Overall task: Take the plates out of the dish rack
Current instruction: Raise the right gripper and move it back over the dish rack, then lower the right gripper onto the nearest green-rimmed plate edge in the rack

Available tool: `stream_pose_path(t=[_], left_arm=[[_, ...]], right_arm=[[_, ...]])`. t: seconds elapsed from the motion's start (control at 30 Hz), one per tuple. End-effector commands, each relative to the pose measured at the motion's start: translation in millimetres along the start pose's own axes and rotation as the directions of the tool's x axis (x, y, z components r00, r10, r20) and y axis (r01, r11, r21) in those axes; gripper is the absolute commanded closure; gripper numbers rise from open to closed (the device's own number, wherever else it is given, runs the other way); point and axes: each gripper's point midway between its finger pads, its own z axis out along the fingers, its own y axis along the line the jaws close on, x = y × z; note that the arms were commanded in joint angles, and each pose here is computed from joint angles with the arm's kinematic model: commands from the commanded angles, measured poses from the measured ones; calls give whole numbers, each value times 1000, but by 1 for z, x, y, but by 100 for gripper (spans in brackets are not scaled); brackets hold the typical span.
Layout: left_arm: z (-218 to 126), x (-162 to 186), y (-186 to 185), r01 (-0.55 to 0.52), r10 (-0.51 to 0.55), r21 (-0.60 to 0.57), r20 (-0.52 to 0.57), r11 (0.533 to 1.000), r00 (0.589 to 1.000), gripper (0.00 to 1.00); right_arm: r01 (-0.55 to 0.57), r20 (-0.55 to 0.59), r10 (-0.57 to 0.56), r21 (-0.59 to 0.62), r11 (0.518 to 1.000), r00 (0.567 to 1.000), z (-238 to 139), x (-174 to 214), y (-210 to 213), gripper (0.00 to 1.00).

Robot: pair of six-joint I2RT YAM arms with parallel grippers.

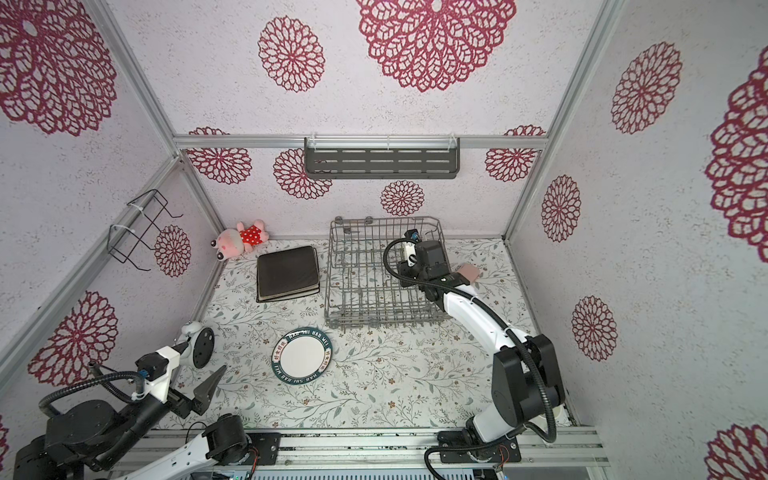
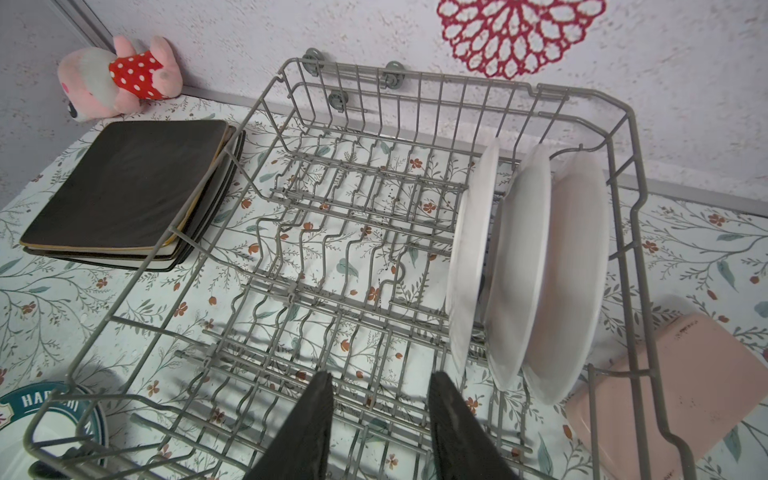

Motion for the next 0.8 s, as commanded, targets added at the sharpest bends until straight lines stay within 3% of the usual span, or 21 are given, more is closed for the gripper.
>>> stream_pose_path(t=[0.0,0.77], left_arm=[[6,-3,-2,-11,11,-8,-9,1000,1000,3],[10,1,0,-18,17,-32,-26,999,1000,3]], right_arm=[[-25,39,25,14,1000,999,3,-15,-8,60],[-53,23,51,62,997,998,40,-15,-32,68]])
